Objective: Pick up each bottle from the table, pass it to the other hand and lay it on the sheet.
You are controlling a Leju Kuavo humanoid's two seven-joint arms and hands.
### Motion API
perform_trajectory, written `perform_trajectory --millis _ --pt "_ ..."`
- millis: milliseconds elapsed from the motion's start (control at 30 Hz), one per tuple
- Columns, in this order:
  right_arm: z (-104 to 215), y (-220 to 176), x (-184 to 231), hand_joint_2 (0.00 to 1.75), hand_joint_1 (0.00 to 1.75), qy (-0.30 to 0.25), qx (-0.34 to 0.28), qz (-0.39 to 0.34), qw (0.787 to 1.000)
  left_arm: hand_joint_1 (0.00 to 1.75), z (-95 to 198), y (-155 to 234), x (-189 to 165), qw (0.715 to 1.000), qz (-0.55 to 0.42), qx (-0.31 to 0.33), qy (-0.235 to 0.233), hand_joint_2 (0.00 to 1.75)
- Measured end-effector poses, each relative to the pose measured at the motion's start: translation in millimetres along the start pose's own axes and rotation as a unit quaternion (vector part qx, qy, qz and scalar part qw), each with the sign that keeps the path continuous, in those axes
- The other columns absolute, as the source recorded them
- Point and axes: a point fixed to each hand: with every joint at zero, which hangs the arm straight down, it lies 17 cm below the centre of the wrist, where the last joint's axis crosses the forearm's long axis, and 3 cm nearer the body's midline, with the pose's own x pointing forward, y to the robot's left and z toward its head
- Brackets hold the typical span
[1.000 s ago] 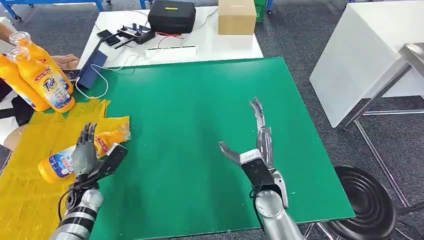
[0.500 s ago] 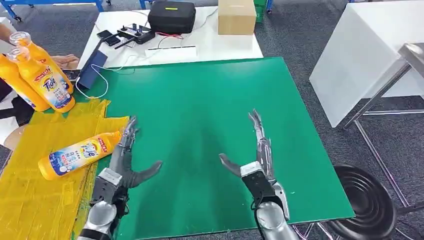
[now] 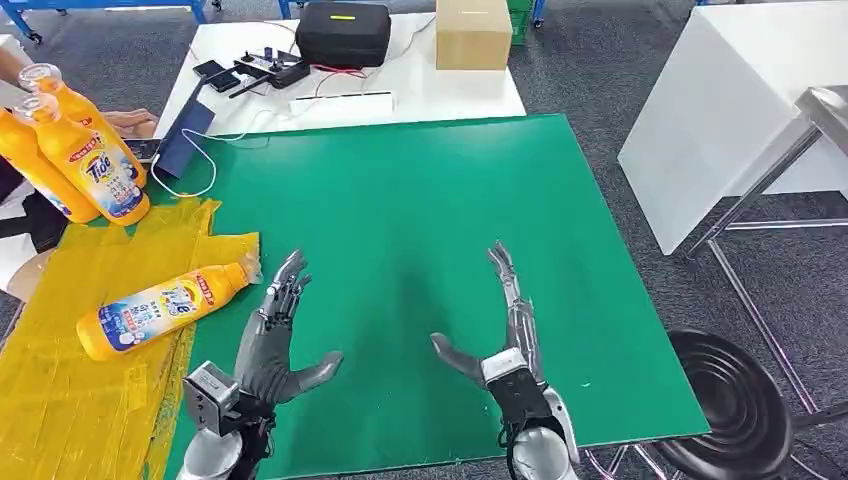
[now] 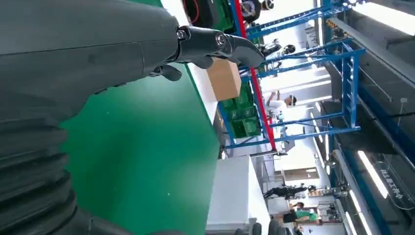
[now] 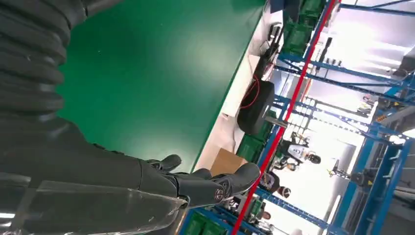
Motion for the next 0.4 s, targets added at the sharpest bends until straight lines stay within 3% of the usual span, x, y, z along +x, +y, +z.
perform_trajectory --millis 400 --pt "0.8 -2.6 -3.1 1.75 0.00 0.007 -0.004 -0.004 1.000 0.00 0.2 4.3 -2.9 1.000 0.001 0.006 0.007 1.75"
